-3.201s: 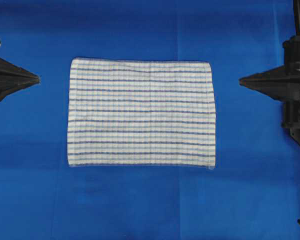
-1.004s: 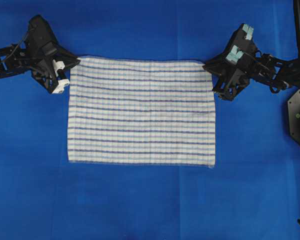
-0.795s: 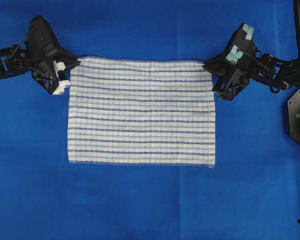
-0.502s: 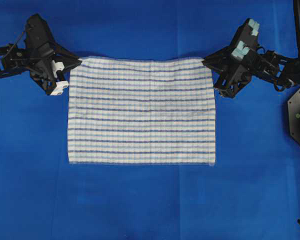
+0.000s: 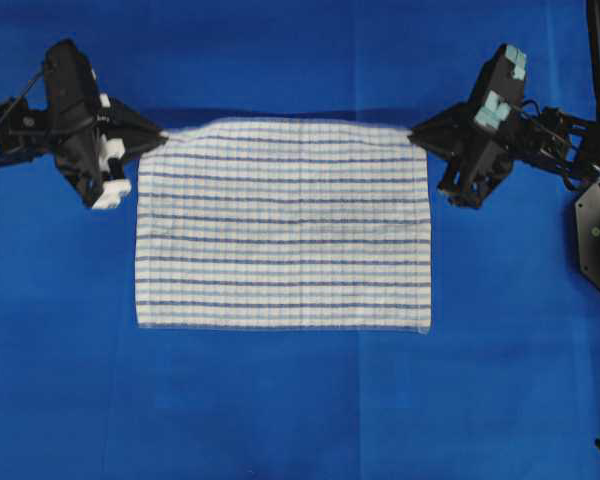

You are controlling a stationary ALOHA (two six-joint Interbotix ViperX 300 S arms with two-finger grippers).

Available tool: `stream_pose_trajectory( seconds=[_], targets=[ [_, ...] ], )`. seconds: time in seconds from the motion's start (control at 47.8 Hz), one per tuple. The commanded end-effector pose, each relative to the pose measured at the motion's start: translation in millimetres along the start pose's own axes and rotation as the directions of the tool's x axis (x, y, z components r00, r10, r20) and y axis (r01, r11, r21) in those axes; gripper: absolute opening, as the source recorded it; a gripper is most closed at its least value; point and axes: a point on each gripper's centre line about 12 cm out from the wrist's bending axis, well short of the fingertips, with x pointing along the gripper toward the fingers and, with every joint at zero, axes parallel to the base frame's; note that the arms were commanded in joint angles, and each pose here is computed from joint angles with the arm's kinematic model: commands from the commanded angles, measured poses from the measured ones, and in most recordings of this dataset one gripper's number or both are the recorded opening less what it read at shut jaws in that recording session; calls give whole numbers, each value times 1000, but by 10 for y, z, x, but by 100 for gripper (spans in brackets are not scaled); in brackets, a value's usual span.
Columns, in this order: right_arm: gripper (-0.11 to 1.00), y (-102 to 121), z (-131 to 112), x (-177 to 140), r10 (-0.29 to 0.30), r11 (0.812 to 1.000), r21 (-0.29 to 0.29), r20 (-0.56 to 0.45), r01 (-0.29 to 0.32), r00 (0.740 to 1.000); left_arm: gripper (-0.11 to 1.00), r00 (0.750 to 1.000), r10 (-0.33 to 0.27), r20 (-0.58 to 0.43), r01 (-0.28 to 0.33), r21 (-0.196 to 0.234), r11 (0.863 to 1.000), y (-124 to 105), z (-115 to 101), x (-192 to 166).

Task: Fold the blue towel.
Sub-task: 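Lift the top corners and fold them down toward the bottom edge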

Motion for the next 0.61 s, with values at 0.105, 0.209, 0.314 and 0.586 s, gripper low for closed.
stream_pose_trajectory(
  seconds=[0.105,0.209,0.314,0.586],
  targets=[
    [8,193,58,-210,69,997,22,7,-70,998,5,993,-92,76,90,35,995,-258,134,-198],
    [8,304,68,-324,115,993,23,11,-116,993,5,987,-137,85,133,44,990,-371,128,-300],
    [8,396,49,-431,157,987,27,15,-158,987,5,977,-182,108,179,35,983,-477,145,-401],
    [8,613,-69,-612,252,966,63,-10,-251,968,5,935,-333,123,329,52,943,-816,72,-645]
  ],
)
